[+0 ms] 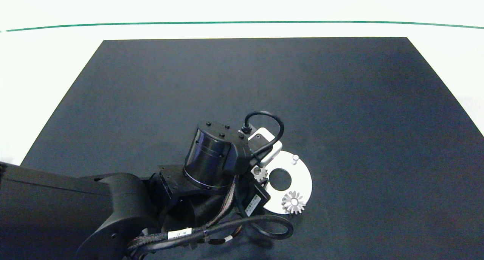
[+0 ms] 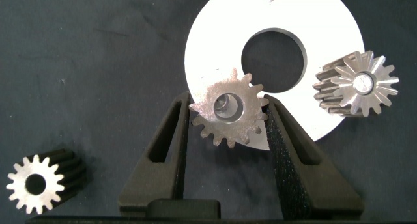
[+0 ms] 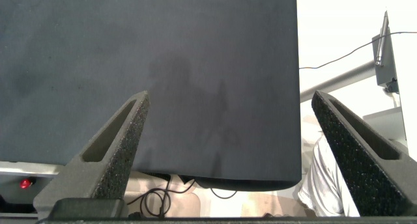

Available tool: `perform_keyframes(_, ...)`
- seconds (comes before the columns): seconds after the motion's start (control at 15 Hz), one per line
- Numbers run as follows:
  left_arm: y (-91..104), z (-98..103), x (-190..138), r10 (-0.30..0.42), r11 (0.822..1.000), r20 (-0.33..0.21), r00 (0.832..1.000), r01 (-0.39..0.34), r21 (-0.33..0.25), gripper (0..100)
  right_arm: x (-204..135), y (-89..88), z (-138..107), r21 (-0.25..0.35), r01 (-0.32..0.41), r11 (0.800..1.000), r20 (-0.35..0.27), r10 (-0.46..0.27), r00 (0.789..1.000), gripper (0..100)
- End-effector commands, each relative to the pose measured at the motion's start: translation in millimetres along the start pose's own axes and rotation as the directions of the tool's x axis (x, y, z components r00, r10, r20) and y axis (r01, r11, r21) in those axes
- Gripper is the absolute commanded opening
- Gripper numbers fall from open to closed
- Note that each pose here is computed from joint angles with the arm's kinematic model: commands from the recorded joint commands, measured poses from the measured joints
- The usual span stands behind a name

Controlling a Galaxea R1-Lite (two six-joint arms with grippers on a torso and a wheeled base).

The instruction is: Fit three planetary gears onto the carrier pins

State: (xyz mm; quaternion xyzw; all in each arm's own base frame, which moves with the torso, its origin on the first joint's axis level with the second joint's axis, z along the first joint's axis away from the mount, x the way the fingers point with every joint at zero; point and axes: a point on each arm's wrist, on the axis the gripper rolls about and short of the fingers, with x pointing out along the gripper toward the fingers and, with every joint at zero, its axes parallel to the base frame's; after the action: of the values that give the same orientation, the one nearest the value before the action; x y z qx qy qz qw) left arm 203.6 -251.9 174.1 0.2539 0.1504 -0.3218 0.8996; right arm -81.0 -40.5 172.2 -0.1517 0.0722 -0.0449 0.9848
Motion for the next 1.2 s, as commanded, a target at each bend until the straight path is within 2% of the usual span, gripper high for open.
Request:
perform_keyframes(0.07, -0.9, -3, 4, 0.001, 1.000, -0.013, 1.000, -0.001, 0.006, 7, 0, 0.0, -1, -0.004, 0.001, 1.000, -0.004, -0.001, 1.000, 100)
perform_keyframes(0.33, -0.2, -4, 7, 0.005, 1.000, -0.019, 1.000, -0.005, 0.007, 7, 0, -0.4, -1, -0.005, -0.005, 1.000, -0.003, 0.005, 1.000, 100)
perform_keyframes(0.8, 2.5, 8, 8, 0.013, 1.000, 0.015, 1.000, -0.013, -0.003, 7, 1, -0.5, -1, -0.004, -0.008, 1.000, -0.003, 0.008, 1.000, 100)
perform_keyframes(1.2, 1.8, 3, 8, 0.011, 1.000, 0.001, 1.000, -0.011, -0.001, 7, 0, -0.7, -1, -0.003, -0.008, 1.000, 0.000, 0.008, 1.000, 100)
